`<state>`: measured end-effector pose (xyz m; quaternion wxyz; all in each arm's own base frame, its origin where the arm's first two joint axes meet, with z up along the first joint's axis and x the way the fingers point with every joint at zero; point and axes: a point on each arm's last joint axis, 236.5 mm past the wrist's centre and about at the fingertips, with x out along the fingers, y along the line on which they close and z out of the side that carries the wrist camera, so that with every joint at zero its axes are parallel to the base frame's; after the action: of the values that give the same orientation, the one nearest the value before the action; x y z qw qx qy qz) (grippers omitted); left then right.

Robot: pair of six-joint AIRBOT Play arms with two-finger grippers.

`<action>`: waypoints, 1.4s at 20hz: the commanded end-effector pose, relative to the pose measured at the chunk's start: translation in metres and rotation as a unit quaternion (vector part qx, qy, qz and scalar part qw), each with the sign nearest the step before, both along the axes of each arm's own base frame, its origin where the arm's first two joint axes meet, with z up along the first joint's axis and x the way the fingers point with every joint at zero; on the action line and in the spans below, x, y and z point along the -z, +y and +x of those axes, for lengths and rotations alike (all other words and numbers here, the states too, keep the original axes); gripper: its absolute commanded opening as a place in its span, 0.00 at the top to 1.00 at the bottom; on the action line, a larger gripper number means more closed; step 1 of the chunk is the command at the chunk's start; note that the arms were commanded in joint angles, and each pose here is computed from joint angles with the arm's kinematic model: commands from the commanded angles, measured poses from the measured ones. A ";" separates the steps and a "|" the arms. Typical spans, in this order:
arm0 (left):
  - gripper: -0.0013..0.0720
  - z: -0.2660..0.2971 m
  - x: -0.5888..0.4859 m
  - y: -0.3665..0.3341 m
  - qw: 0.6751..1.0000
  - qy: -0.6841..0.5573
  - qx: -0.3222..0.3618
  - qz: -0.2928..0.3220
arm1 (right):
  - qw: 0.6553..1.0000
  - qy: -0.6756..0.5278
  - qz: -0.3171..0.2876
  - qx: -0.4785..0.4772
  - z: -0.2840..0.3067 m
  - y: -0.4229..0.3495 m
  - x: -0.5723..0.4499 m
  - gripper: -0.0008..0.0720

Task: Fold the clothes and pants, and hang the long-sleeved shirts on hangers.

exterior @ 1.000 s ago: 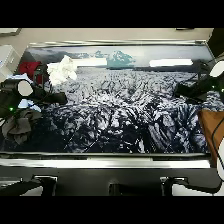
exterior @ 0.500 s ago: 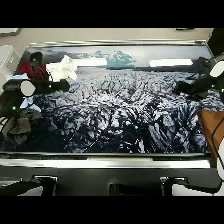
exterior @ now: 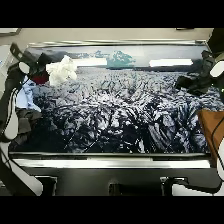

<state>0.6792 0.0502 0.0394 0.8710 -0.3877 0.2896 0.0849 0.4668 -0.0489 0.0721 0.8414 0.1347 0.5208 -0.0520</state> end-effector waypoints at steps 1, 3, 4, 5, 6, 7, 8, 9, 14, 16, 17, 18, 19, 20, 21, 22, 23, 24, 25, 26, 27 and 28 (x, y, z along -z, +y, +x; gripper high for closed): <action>0.09 0.003 0.075 0.015 0.975 0.055 -0.045 -0.209 | 1.000 -0.006 0.000 0.001 0.003 0.000 -0.001 0.06; 0.08 -0.003 0.100 0.008 0.979 0.063 -0.024 -0.193 | 1.000 -0.006 0.000 0.001 0.002 0.000 -0.001 0.06; 0.07 -0.001 0.105 0.001 0.983 0.060 -0.004 -0.172 | 1.000 -0.006 0.001 0.001 0.002 0.000 -0.001 0.06; 0.07 0.002 0.105 -0.004 0.986 0.052 0.007 -0.156 | 1.000 -0.006 0.001 0.001 0.003 0.001 -0.001 0.06; 0.07 0.007 0.102 -0.008 0.990 0.037 0.012 -0.139 | 1.000 -0.006 0.003 0.001 0.003 0.001 -0.001 0.06; 0.07 0.013 0.098 -0.011 0.992 0.022 0.014 -0.125 | 1.000 -0.006 0.003 0.001 0.003 0.002 -0.001 0.06; 0.07 0.017 0.095 -0.014 0.993 0.011 0.016 -0.112 | 1.000 -0.006 0.003 0.001 0.003 0.002 -0.001 0.06; 0.07 0.020 0.095 -0.017 0.994 0.004 0.014 -0.110 | 1.000 -0.005 0.003 0.000 0.002 0.002 -0.001 0.06; 0.28 0.026 0.110 -0.028 0.993 0.000 0.004 -0.114 | 1.000 0.004 0.007 -0.001 -0.002 0.004 0.001 0.06; 0.96 0.027 0.110 -0.030 0.993 -0.001 0.003 -0.115 | 1.000 0.006 0.022 0.007 -0.002 0.008 0.001 0.06; 0.96 0.026 0.105 -0.034 0.992 0.002 0.009 -0.125 | 0.999 0.013 0.031 0.010 -0.005 0.011 0.002 0.06; 0.96 0.026 0.092 -0.038 0.993 -0.006 0.023 -0.117 | 0.999 0.019 0.033 0.009 -0.008 0.013 0.003 0.06; 0.96 0.029 0.062 -0.045 0.995 -0.034 0.052 -0.079 | 0.999 0.027 0.033 0.008 -0.011 0.013 0.004 0.06; 0.96 0.029 0.018 -0.056 0.992 -0.076 0.094 -0.019 | 0.999 0.033 0.032 0.007 -0.014 0.013 0.005 0.06; 0.96 0.021 -0.041 -0.076 0.977 -0.125 0.159 0.064 | 0.999 0.023 0.028 0.000 -0.010 0.012 0.003 0.06; 0.96 0.001 -0.105 -0.108 0.944 -0.176 0.234 0.152 | 1.000 0.007 0.014 -0.025 -0.005 0.011 -0.003 0.06; 0.96 -0.028 -0.162 -0.142 0.906 -0.219 0.294 0.210 | 0.999 -0.004 0.005 -0.046 -0.003 0.013 -0.012 0.06; 0.96 -0.064 -0.220 -0.175 0.876 -0.257 0.332 0.238 | 0.998 -0.018 0.005 -0.052 -0.002 0.015 -0.025 0.06; 0.96 -0.101 -0.262 -0.204 0.852 -0.282 0.360 0.254 | 0.998 -0.034 0.003 -0.053 -0.001 0.016 -0.040 0.06; 0.96 -0.141 -0.293 -0.235 0.828 -0.302 0.391 0.265 | 0.997 -0.055 -0.002 -0.053 -0.003 0.016 -0.060 0.06; 0.96 -0.178 -0.308 -0.264 0.806 -0.310 0.428 0.268 | 0.996 -0.075 -0.009 -0.052 -0.006 0.015 -0.079 0.06; 0.96 -0.214 -0.310 -0.293 0.790 -0.305 0.468 0.253 | 0.994 -0.098 -0.016 -0.052 -0.012 0.015 -0.100 0.06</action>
<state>0.5733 -0.1754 0.2954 0.9452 -0.0823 0.1397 -0.2835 0.4623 -0.0353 0.1275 0.8677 0.1156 0.4834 -0.0107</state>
